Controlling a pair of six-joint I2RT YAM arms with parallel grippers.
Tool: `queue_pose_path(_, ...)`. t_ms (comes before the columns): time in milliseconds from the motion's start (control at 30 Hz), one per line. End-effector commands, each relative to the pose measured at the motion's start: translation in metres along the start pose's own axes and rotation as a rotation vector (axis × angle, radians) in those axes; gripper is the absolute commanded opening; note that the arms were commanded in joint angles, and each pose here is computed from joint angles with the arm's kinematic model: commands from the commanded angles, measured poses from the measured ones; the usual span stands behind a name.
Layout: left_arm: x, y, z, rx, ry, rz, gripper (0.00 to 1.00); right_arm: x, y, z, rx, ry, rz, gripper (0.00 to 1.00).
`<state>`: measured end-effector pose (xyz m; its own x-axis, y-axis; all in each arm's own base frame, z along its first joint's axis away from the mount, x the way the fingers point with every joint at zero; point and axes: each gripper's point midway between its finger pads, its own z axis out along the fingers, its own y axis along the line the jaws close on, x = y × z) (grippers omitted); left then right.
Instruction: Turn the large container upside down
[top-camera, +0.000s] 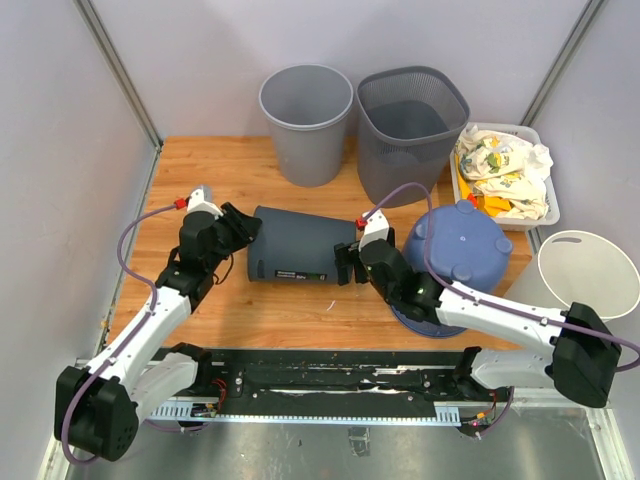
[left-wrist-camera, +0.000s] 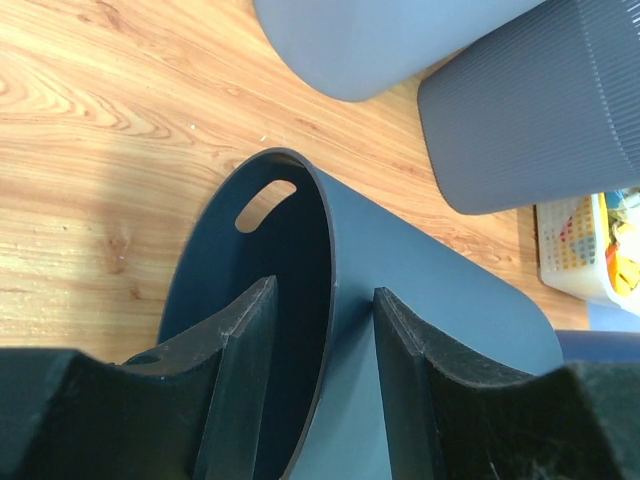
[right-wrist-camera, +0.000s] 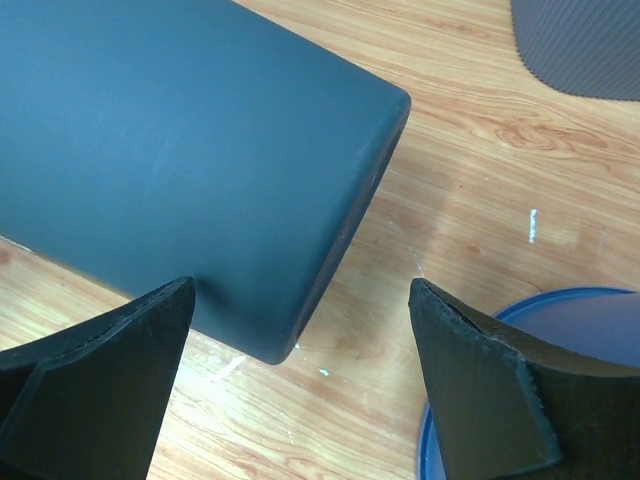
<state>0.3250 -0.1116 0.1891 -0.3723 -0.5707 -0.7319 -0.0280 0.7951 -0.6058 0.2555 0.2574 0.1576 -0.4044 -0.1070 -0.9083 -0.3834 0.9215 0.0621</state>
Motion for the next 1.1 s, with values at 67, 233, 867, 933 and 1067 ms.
queue_pose_path(67,-0.007,0.001,-0.002,-0.028,-0.002,0.052,0.48,-0.021,0.015,0.006,-0.107,-0.061,0.139,0.89)
queue_pose_path(233,-0.002,0.002,-0.004,-0.029,0.023,0.05,0.46,-0.025,0.028,0.008,-0.157,-0.057,0.158,0.89)
queue_pose_path(867,0.008,-0.005,-0.014,0.009,0.086,0.057,0.43,-0.026,0.056,0.026,-0.251,-0.045,0.201,0.88)
queue_pose_path(933,0.009,-0.006,-0.014,0.015,0.091,0.058,0.43,-0.03,0.058,0.025,-0.264,-0.063,0.209,0.88)
queue_pose_path(1067,0.012,-0.011,-0.015,0.046,0.109,0.051,0.43,-0.045,0.06,0.017,-0.291,-0.113,0.222,0.87)
